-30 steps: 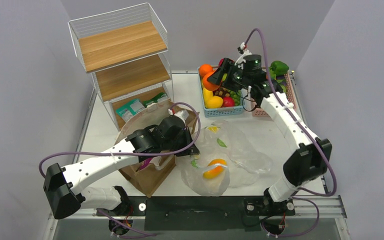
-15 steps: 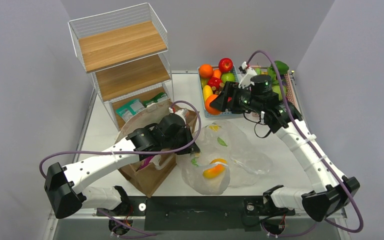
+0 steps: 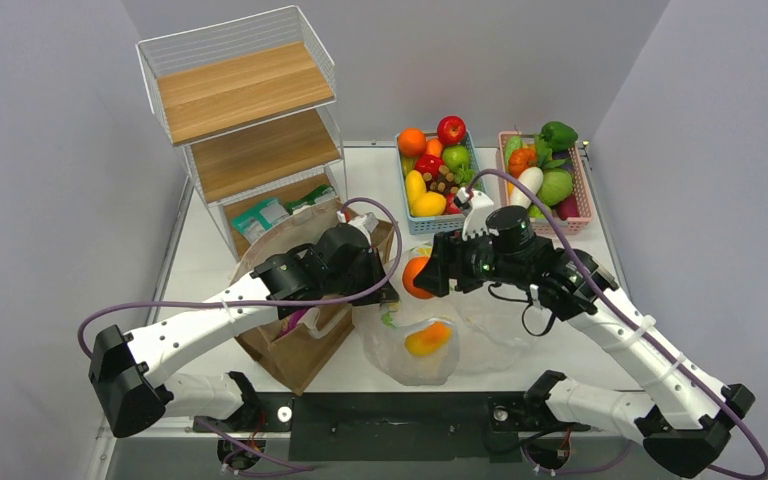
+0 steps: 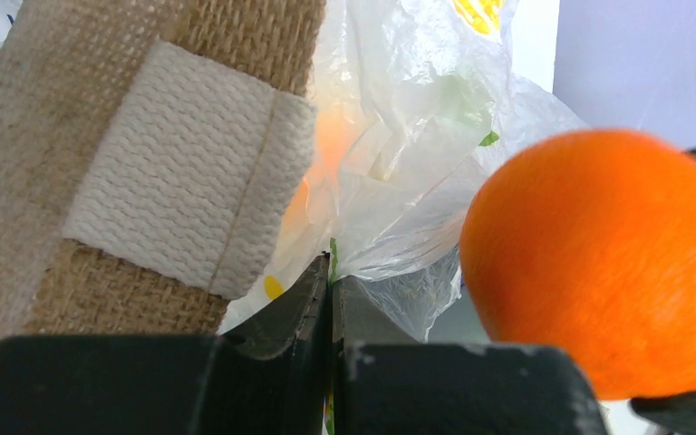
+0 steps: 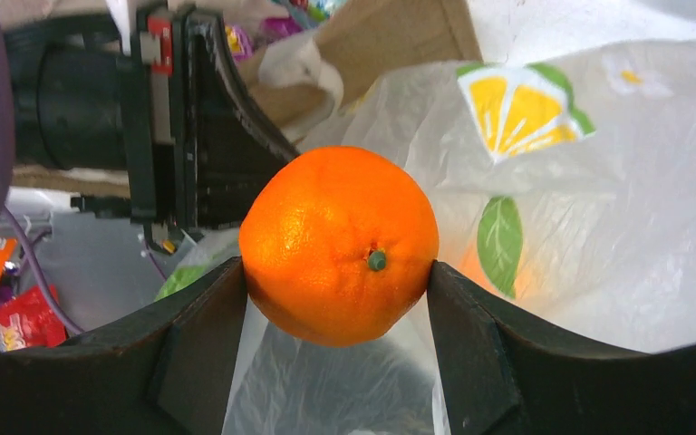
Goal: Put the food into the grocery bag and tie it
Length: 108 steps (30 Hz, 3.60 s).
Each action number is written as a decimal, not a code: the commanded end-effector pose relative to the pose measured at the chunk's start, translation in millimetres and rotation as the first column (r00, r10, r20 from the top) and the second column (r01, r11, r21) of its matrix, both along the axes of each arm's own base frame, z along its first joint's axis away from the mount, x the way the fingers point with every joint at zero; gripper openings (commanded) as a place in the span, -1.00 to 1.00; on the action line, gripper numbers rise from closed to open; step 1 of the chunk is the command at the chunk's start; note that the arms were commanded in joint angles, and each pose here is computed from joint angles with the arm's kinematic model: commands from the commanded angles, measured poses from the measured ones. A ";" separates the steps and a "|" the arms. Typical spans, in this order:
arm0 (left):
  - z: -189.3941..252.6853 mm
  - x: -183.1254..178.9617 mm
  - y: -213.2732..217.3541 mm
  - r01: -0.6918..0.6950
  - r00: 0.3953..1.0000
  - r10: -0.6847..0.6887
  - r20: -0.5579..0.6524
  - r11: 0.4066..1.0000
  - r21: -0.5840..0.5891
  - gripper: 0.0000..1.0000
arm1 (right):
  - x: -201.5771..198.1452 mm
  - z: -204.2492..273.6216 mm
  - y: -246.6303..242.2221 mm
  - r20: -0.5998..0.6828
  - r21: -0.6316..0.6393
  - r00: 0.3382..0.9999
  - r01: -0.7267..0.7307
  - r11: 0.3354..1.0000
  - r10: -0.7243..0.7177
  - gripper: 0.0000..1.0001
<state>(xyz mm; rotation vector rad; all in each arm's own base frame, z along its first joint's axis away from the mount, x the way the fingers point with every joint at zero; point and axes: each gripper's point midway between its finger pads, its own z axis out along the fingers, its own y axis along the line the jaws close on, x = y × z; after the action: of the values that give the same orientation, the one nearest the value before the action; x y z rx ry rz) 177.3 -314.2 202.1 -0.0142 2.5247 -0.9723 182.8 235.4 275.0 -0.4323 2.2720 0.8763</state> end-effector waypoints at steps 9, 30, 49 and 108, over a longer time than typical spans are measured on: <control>24.7 17.7 -6.1 -0.004 0.997 0.007 0.076 0.999 -0.040 -1.00 | -39.8 -6.6 -4.6 0.044 -0.097 0.995 -0.081 0.992 0.085 -0.26; 28.6 18.9 -6.6 -0.001 0.996 0.006 0.088 0.999 -0.051 -1.00 | -24.0 -1.4 -23.2 0.139 -0.233 0.990 0.014 0.972 0.019 0.88; 47.4 61.9 -42.5 0.036 0.990 -0.026 0.140 0.997 -0.069 -1.00 | -51.1 -36.0 -103.6 0.097 -0.366 0.982 0.185 0.912 -0.160 0.94; 112.6 118.4 -37.6 0.093 0.977 -0.099 0.188 0.995 0.038 0.08 | -44.3 -0.1 -69.0 0.140 -0.063 0.973 0.194 0.979 -0.184 -1.00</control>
<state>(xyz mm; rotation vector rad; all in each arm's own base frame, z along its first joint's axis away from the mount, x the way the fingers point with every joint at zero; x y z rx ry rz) 293.5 -358.6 291.4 0.1862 2.4119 -0.9648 128.1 166.1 249.1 -0.3976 2.2746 0.6117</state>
